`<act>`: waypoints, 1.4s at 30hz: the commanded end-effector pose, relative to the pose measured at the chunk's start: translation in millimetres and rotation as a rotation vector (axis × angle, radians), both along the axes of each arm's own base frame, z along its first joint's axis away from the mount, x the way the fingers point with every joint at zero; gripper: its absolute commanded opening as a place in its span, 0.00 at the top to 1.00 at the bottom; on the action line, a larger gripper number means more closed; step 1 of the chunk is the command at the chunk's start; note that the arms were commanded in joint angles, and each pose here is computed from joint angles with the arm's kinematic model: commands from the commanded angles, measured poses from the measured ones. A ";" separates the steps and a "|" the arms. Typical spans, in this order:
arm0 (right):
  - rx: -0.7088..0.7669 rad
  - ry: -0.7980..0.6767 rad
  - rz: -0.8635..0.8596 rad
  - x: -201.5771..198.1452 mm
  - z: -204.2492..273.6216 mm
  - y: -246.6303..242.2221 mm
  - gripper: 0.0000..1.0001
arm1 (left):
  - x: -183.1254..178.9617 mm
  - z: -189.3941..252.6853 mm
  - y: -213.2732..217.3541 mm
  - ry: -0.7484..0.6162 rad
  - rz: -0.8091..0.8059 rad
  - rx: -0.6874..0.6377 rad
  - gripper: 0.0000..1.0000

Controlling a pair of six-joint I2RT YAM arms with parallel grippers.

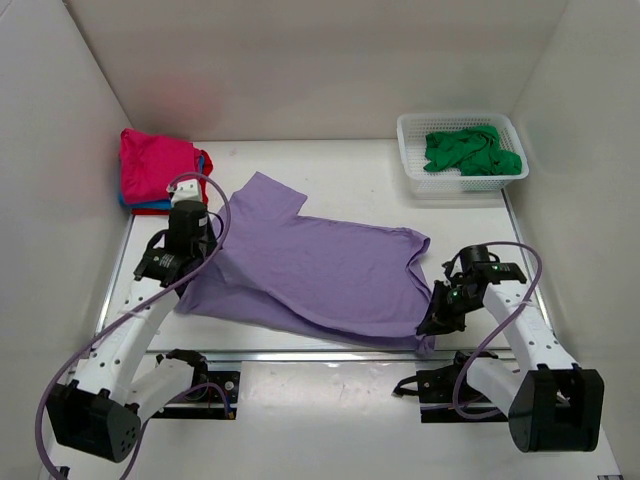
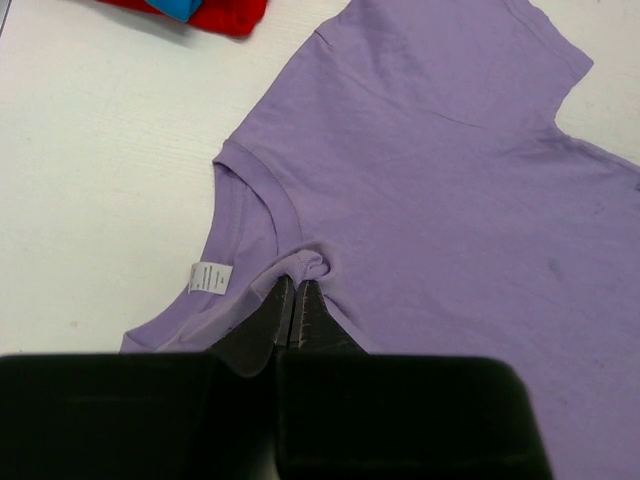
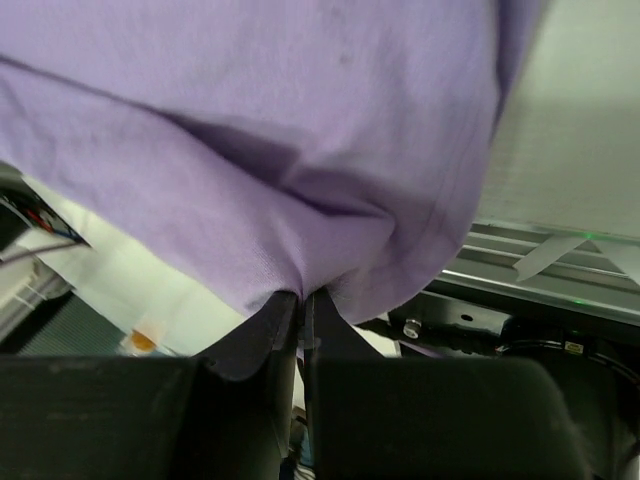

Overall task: Fold and stack the t-shirts
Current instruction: Flatten out the tshirt

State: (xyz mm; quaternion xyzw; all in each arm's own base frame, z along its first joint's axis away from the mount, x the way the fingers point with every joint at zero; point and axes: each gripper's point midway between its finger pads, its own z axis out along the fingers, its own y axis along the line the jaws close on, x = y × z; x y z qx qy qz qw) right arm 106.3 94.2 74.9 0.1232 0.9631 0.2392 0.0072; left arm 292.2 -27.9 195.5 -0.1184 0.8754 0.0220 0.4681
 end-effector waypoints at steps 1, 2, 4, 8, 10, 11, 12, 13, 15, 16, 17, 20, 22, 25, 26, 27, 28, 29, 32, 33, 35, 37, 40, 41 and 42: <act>-0.009 -0.038 -0.038 18.8 5.2 -3.4 1.00 | 12.9 7.3 -3.6 -0.056 -0.022 0.011 1.00; -0.015 -0.044 -0.037 20.8 5.4 -4.6 0.99 | 14.8 6.4 -5.4 -0.059 -0.030 0.012 1.00; -0.018 -0.031 -0.033 22.0 3.2 -2.7 1.00 | 17.8 3.1 -3.8 -0.053 -0.022 0.024 1.00; -0.038 -0.020 -0.053 27.1 0.7 -6.5 0.99 | 22.8 -1.2 -5.1 -0.049 -0.025 0.039 1.00; -0.050 -0.012 -0.063 28.7 -1.4 -9.6 0.98 | 25.9 -1.2 -4.9 -0.052 -0.031 0.050 1.00; -0.056 -0.008 -0.064 27.9 -2.5 -10.6 0.97 | 27.0 -0.8 -5.0 -0.057 -0.026 0.051 1.00; -0.051 -0.011 -0.059 29.4 -2.1 -9.8 0.97 | 29.8 -1.2 -7.4 -0.056 -0.033 0.048 1.00; -0.070 -0.009 -0.061 30.2 -3.5 -12.6 0.97 | 30.7 -4.1 -4.9 -0.046 -0.024 0.058 1.00; -0.078 -0.003 -0.062 31.3 -4.5 -13.6 0.97 | 33.7 -5.0 -5.8 -0.047 -0.027 0.063 1.00; -0.077 0.009 -0.096 32.5 -5.2 -17.1 0.97 | 35.9 -5.3 -5.1 -0.047 -0.023 0.065 1.00; -0.081 0.006 -0.088 33.9 -6.2 -16.9 0.98 | 38.4 -9.4 -4.8 -0.040 -0.021 0.067 1.00; -0.103 0.016 -0.109 35.6 -8.4 -21.4 1.00 | 42.2 -14.1 -6.2 -0.032 -0.021 0.064 1.00; -0.104 0.010 -0.120 39.7 -8.5 -22.8 1.00 | 44.5 -13.1 -9.7 -0.036 -0.029 0.057 1.00; -0.110 0.013 -0.127 42.8 -11.0 -23.0 1.00 | 49.8 -13.7 -12.1 -0.038 -0.036 0.058 1.00; -0.110 0.036 -0.131 40.2 -14.8 -22.4 1.00 | 51.4 -16.4 -11.8 -0.030 -0.036 0.062 1.00; -0.112 0.023 -0.124 43.1 -13.5 -22.5 1.00 | 53.7 -14.5 -12.0 -0.038 -0.033 0.062 1.00; -0.118 0.024 -0.120 43.3 -14.6 -22.8 1.00 | 55.3 -14.9 -12.8 -0.035 -0.037 0.067 1.00; -0.111 0.028 -0.118 43.2 -15.9 -21.0 1.00 | 57.5 -16.3 -12.1 -0.034 -0.033 0.065 1.00; -0.108 0.022 -0.135 49.7 -15.9 -21.7 1.00 | 59.5 -18.8 -12.9 -0.031 -0.033 0.068 1.00; -0.110 0.008 -0.126 51.6 -15.7 -22.4 1.00 | 61.8 -16.9 -10.8 -0.037 -0.026 0.065 1.00; -0.117 0.017 -0.123 51.7 -17.7 -23.8 1.00 | 59.5 -25.6 -11.6 -0.014 -0.030 0.072 1.00; -0.111 -0.001 -0.104 56.3 -13.1 -21.6 1.00 | 62.1 -21.4 -9.9 -0.025 -0.025 0.074 1.00; -0.109 -0.117 -0.071 80.6 7.9 -20.5 1.00 | 67.1 -2.6 -5.1 -0.053 -0.019 0.093 1.00; -0.097 -0.141 -0.051 84.6 14.2 -15.7 1.00 | 66.9 4.5 0.0 -0.063 -0.004 0.096 1.00; -0.089 -0.218 -0.030 97.6 29.2 -13.3 1.00 | 71.5 20.7 -2.2 -0.095 -0.009 0.095 1.00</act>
